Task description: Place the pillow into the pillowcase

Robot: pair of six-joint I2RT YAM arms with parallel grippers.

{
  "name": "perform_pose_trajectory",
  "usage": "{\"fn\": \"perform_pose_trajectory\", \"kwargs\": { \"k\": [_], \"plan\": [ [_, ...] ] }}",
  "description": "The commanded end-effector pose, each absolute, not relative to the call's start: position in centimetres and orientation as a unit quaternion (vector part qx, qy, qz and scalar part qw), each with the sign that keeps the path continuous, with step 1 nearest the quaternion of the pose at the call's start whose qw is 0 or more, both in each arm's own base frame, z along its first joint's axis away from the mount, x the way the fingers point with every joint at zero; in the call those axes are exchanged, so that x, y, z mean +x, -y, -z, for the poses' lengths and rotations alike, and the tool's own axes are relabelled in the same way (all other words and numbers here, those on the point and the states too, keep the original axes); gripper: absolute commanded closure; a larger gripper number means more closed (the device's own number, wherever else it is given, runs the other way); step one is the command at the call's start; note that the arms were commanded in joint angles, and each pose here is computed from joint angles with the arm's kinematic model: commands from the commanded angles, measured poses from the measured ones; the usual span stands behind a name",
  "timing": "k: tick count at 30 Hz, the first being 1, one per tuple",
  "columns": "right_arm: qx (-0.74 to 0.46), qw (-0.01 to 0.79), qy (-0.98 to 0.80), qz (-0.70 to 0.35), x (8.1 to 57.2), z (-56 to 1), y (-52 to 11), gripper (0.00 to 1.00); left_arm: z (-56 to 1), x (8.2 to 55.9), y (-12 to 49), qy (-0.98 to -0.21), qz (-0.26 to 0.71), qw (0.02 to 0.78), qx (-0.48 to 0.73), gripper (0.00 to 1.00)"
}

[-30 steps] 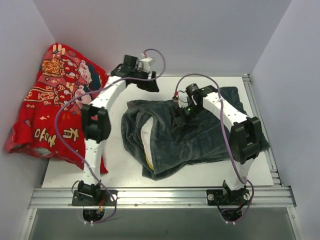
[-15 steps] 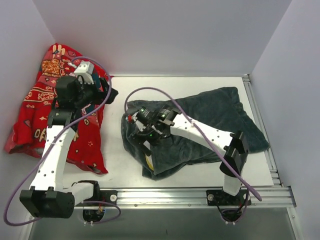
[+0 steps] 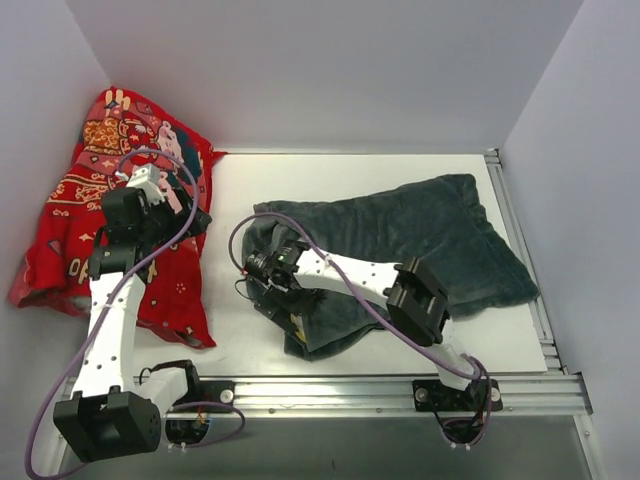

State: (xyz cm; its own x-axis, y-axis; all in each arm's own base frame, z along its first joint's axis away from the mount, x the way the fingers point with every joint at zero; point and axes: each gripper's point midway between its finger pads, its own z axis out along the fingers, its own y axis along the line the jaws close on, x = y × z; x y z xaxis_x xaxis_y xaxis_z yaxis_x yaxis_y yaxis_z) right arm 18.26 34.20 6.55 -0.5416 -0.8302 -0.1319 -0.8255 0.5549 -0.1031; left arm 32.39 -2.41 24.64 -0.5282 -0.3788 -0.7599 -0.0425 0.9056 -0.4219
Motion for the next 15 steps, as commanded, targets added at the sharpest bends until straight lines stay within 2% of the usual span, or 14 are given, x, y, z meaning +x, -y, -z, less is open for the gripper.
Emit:
{"fn": "perform_pose_trajectory", "kwargs": {
  "k": [1, 2, 5, 6, 7, 8, 9, 12, 13, 15],
  "plan": [
    [-0.443, 0.028, -0.896, 0.019, 17.6, -4.4, -33.6, 0.0, -25.2, 31.3, 2.7, -0.846, 0.194, 0.478, -0.133, 0.03],
    [-0.437, 0.007, -0.899, 0.019, 17.3, -3.3, -33.4, 0.01, -24.9, 31.1, 2.8, -0.847, 0.195, 0.476, -0.133, 0.02],
    [-0.394, -0.023, -0.918, -0.024, 18.2, -3.3, -33.1, 0.37, -23.9, 29.9, 3.1, -0.85, 0.199, 0.47, -0.133, 0.03],
    [-0.384, -0.029, -0.921, -0.048, 18.3, -3.8, -33.3, 0.62, -24.2, 29.4, 3.5, -0.846, 0.208, 0.475, -0.124, 0.03],
    [-0.358, -0.032, -0.93, -0.077, 19.6, -4.4, -33.2, 0.78, -23.1, 28.9, 3.9, -0.85, 0.215, 0.465, -0.12, 0.03],
    [-0.343, -0.036, -0.926, -0.153, 19.3, -6.1, -34.8, 0.95, -23.2, 28.6, 4.6, -0.846, 0.234, 0.467, -0.109, 0.03],
    [-0.328, -0.034, -0.924, -0.195, 19.6, -7.1, -35.4, 1.0, -22.9, 28.1, 5.2, -0.844, 0.248, 0.463, -0.103, 0.03],
    [-0.289, -0.001, -0.894, -0.342, 20.8, -11.2, -37.6, 1.0, -21.2, 27.1, 7.9, -0.844, 0.332, 0.408, -0.105, 0.02],
    [-0.289, 0.046, -0.874, -0.389, 22.3, -13.4, -38.5, 1.0, -20.9, 26.8, 8.7, -0.841, 0.363, 0.384, -0.118, 0.02],
    [-0.26, 0.033, -0.864, -0.431, 21.6, -14.0, -38.6, 1.0, -19.0, 26.2, 9.8, -0.842, 0.385, 0.352, -0.134, 0.04]
  ]
}}
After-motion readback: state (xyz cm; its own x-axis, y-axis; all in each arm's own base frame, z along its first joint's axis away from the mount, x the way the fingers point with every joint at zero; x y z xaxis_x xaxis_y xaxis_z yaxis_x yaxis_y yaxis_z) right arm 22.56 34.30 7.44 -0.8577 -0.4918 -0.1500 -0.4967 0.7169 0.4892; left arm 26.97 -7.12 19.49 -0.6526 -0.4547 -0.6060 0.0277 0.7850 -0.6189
